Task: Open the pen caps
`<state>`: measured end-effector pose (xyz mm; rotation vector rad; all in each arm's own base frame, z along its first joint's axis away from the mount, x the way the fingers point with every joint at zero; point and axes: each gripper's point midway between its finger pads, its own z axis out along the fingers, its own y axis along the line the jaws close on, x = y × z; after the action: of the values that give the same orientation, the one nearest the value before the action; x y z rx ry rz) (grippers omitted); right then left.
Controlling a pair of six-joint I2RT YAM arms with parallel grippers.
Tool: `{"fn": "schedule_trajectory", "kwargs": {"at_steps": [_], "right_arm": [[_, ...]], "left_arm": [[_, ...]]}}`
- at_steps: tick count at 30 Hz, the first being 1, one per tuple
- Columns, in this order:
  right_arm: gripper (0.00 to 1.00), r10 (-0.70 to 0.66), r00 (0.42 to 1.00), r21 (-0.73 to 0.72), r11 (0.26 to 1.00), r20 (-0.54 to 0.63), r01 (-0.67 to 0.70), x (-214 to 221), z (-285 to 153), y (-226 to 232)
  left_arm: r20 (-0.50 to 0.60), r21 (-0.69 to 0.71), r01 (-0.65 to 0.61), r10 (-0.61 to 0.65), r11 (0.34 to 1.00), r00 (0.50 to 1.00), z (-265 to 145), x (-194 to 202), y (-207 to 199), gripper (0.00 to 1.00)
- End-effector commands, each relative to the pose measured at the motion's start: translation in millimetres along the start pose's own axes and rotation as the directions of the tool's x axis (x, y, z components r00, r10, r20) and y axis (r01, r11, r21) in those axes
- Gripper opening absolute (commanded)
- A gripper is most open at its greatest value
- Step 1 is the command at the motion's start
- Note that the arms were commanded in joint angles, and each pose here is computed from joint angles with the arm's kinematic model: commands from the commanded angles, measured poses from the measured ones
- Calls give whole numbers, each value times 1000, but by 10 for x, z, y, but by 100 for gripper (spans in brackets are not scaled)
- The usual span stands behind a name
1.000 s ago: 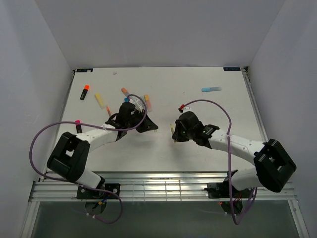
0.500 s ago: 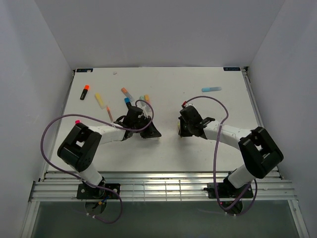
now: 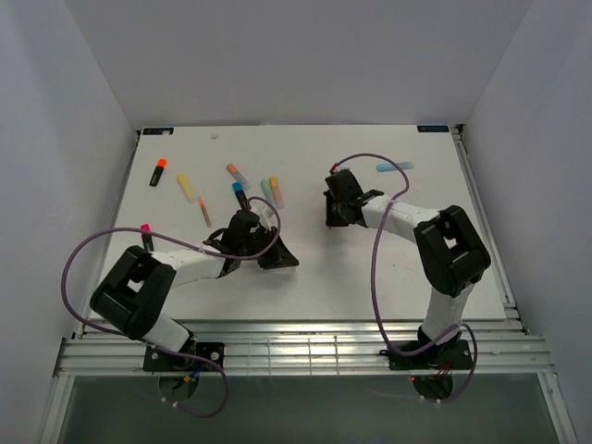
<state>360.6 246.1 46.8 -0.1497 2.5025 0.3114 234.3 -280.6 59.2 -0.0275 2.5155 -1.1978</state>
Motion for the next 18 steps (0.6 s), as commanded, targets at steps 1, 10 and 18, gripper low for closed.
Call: {"fn": "schedule_trajectory", "kwargs": {"at_steps": [1,10,18], "right_arm": [[8,16,999,-11,1000,-29,-16,-16,83,62],[8,86,992,-84,992,-88,-94,165,242,224],[17,104,988,-111,987,-112,-116,284,245,270]], "left_arm": [[-4,86,-21,21,996,1000,-1,7,-249,0],[-40,210,59,-52,976,998,203,139,-409,0],[-91,210,56,-37,976,995,556,241,-479,0]]}}
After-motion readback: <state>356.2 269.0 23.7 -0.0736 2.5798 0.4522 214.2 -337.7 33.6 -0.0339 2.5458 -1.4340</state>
